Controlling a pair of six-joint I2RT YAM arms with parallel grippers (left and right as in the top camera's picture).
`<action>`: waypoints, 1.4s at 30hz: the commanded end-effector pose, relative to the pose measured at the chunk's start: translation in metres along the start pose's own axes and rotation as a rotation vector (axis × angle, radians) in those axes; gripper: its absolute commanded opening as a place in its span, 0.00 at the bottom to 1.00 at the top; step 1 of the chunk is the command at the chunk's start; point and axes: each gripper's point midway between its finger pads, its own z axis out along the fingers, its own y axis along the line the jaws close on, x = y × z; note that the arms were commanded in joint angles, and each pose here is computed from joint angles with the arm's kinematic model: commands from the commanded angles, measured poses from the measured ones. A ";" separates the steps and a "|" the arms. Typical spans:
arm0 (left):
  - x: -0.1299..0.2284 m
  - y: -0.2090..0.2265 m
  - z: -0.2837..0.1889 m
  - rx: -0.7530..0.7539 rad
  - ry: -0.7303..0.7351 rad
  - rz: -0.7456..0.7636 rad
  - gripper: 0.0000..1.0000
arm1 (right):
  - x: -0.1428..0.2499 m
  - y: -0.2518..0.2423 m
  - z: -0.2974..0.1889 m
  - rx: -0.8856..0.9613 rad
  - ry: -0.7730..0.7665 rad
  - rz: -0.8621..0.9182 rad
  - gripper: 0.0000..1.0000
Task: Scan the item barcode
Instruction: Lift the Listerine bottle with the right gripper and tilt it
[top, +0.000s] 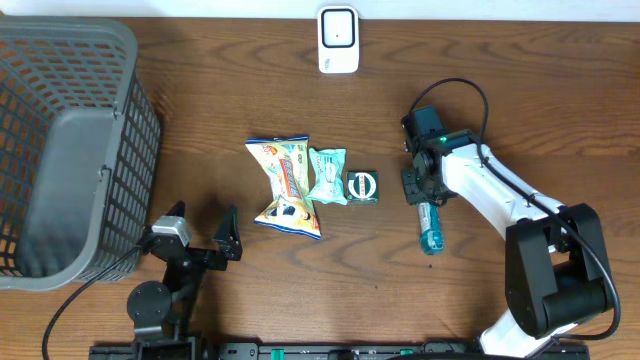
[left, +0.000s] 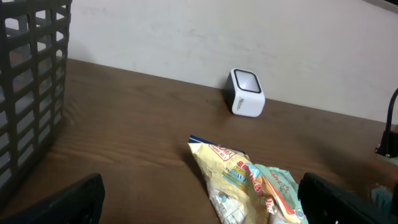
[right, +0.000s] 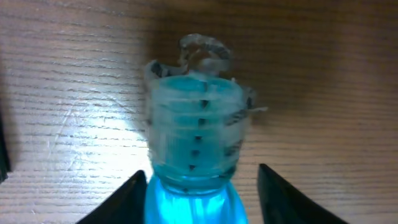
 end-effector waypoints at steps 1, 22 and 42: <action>0.015 0.002 0.001 0.000 0.044 -0.010 0.98 | -0.007 0.003 -0.006 -0.008 -0.023 0.004 0.53; 0.015 0.002 0.001 0.000 0.044 -0.010 0.98 | 0.009 0.028 0.024 -0.110 0.159 -0.011 0.01; 0.015 0.002 0.001 0.000 0.044 -0.010 0.98 | -0.047 0.059 -0.034 -0.279 -0.001 -0.322 0.01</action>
